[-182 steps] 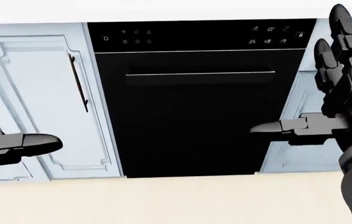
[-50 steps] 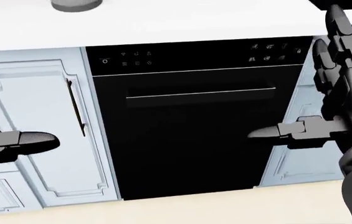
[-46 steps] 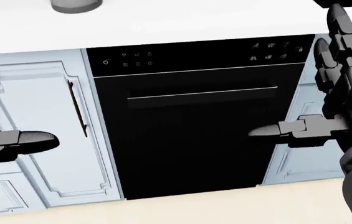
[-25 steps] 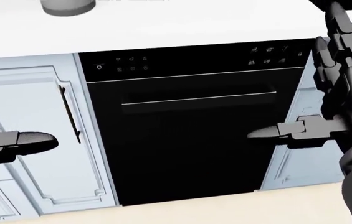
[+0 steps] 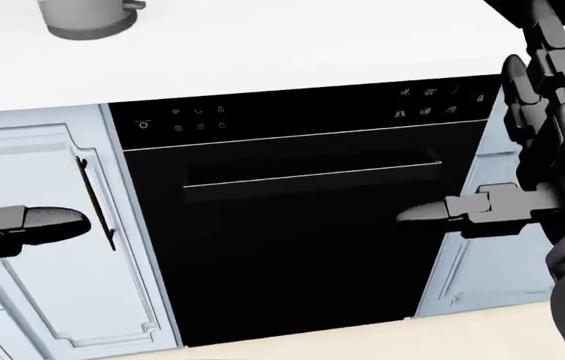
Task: Press the button to open the lid of the electric kettle.
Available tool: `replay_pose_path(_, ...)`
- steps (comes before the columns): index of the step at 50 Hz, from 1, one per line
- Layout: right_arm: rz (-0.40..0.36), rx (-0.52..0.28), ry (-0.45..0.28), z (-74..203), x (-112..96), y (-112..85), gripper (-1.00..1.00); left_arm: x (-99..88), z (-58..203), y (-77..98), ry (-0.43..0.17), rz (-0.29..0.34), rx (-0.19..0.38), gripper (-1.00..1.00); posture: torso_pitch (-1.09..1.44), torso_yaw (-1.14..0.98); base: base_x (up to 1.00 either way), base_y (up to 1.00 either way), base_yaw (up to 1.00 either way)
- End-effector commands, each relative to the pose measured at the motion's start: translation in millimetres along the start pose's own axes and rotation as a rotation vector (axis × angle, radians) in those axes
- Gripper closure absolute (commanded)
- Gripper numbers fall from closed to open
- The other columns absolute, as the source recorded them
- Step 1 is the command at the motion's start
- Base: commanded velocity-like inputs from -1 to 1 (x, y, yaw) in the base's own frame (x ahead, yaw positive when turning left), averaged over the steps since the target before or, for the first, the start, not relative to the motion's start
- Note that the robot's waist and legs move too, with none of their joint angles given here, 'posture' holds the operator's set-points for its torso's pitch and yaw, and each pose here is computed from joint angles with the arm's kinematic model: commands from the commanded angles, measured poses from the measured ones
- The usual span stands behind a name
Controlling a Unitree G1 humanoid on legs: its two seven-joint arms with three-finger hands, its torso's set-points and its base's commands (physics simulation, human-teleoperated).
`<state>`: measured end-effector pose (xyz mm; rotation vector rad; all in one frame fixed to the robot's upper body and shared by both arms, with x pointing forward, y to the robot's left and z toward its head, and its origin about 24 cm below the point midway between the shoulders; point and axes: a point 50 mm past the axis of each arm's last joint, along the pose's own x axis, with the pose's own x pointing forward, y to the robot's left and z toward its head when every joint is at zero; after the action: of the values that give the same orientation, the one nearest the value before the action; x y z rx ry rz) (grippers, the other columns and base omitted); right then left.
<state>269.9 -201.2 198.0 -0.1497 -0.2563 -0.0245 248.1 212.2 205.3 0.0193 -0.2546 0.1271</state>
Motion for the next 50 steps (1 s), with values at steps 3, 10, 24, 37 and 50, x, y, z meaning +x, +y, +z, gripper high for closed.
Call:
replay_pose_path(3,0.002,-0.01,-0.069,12.9,0.6,1.0,-1.0,-0.2,13.4,2.1,-0.074,0.006,0.014,-1.0,0.0,0.0,0.14,0.0,0.0)
replay_pose_path(10,0.003,-0.011,-0.068,12.0,0.3,1.5,-1.0,-0.5,12.8,2.2,-0.073,0.006,0.015,-1.0,0.0,0.0,0.14,0.0,0.0)
replay_pose_path(24,0.003,-0.012,-0.07,13.1,0.4,1.6,-1.0,-0.7,14.5,1.5,-0.075,0.006,0.014,-1.0,0.0,0.0,0.13,0.0,0.0)
replay_pose_path(37,0.002,-0.011,-0.074,15.6,1.2,1.1,-1.0,-0.4,16.1,1.4,-0.078,0.005,0.013,-1.0,0.0,0.0,0.14,0.0,0.0)
replay_pose_path(50,0.004,-0.015,-0.071,13.9,0.4,1.6,-1.0,-1.1,14.4,1.7,-0.075,0.005,0.013,-1.0,0.0,0.0,0.13,0.0,0.0)
